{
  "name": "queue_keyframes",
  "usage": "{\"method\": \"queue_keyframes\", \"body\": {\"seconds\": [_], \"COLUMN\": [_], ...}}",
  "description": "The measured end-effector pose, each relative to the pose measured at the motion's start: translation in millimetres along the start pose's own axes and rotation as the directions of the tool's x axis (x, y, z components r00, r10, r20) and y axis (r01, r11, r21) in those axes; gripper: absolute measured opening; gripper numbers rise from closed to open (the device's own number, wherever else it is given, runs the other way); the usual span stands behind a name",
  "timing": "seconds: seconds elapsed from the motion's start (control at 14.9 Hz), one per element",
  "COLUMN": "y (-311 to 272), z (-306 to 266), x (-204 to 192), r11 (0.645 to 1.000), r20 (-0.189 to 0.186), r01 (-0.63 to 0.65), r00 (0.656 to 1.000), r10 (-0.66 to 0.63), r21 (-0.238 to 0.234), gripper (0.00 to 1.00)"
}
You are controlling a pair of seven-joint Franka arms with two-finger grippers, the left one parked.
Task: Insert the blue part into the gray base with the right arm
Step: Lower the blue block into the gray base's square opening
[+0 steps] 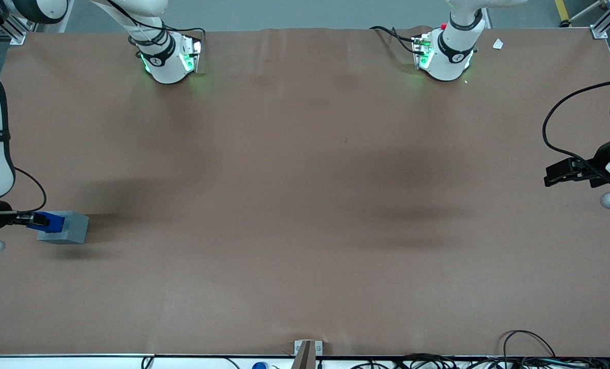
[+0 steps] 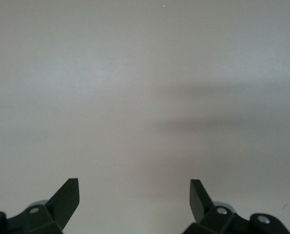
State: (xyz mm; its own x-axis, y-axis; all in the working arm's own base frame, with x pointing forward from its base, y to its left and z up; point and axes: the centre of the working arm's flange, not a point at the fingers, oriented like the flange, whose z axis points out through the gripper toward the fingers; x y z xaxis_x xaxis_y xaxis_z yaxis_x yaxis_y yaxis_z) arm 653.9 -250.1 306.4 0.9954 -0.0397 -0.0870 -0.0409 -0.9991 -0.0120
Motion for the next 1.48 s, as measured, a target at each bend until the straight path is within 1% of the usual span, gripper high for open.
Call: {"method": "queue_keyframes", "body": {"seconds": [1.48], "y": [-3.1], "z": [2.9], "x": [-0.1], "r11": [1.000], "r20": [0.012], "r01": [0.015], "r00": [1.000], "r10": [-0.015], "r21": [-0.013], "gripper": [0.51]}}
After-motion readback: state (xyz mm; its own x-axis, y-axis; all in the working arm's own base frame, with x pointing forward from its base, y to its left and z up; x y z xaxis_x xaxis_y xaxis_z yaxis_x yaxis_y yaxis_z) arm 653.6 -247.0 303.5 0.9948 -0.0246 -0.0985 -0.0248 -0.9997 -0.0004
